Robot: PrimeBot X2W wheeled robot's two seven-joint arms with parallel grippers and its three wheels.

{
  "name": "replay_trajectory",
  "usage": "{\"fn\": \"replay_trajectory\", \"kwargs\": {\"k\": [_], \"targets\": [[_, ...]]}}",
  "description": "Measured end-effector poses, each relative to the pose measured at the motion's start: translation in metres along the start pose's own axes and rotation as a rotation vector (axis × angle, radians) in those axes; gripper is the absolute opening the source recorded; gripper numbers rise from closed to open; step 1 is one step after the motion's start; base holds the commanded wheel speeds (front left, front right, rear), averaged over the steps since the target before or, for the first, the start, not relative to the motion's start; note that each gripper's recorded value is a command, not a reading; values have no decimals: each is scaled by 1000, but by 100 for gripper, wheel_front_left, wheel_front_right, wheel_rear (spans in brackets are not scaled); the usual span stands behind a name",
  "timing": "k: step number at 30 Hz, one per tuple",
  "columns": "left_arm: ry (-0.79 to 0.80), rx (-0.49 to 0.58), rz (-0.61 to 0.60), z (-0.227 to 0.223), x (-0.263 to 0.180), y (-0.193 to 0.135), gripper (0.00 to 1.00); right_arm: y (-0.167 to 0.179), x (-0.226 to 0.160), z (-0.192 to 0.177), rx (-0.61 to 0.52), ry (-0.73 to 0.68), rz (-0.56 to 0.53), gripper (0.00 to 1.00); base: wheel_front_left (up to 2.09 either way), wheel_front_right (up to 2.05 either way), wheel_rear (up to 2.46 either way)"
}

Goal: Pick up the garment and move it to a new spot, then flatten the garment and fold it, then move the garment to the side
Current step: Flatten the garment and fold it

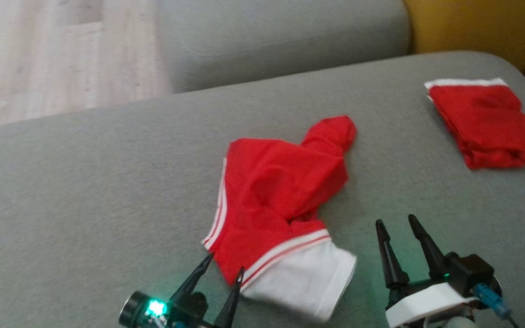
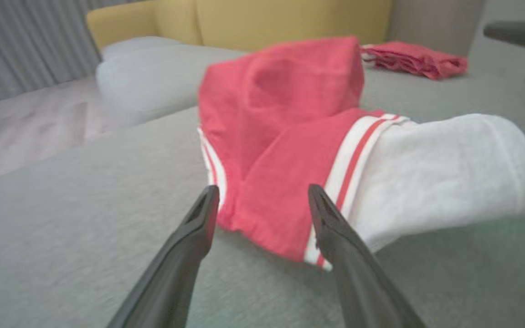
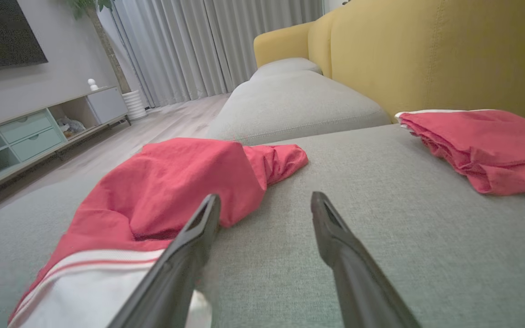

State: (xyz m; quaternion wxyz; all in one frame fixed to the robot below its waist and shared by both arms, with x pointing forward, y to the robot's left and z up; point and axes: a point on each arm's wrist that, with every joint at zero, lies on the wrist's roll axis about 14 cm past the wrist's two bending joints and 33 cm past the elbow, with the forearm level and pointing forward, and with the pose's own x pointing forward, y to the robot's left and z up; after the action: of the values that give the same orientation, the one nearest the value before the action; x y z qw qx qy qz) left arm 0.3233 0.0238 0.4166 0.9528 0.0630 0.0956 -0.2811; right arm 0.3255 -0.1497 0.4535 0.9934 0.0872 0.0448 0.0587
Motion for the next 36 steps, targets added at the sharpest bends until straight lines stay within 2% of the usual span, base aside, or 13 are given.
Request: {"fn": "replay_trajectory", "kwargs": {"k": [3, 7, 16, 17, 18, 22, 28, 31, 36], "targets": [[84, 28, -71, -21, 15, -8, 100, -9, -2, -3, 2, 10, -32, 100, 0, 0, 0], [190, 37, -85, -50, 25, -7, 100, -20, -1, 0, 6, 4, -68, 100, 0, 0, 0], [261, 50, -54, -57, 75, -5, 100, -48, -14, -8, 24, 35, -175, 100, 0, 0, 0], [257, 44, -59, -56, 78, -5, 74, -50, -15, -9, 24, 40, -181, 100, 0, 0, 0], [256, 35, -64, -56, 81, -6, 0, -51, -15, -10, 24, 43, -186, 100, 0, 0, 0], [238, 5, -96, -53, 85, -10, 0, -52, -16, -11, 32, 45, -193, 100, 0, 0, 0], [181, 25, -129, -37, 89, -16, 0, -50, -11, -2, 26, 18, -178, 100, 0, 0, 0], [63, 51, -171, 1, 101, -25, 0, -49, -11, -1, 26, 12, -177, 100, 0, 0, 0], [-223, 158, -316, 104, 133, -56, 0, -49, -15, 0, 30, 8, -181, 100, 0, 0, 0]]}}
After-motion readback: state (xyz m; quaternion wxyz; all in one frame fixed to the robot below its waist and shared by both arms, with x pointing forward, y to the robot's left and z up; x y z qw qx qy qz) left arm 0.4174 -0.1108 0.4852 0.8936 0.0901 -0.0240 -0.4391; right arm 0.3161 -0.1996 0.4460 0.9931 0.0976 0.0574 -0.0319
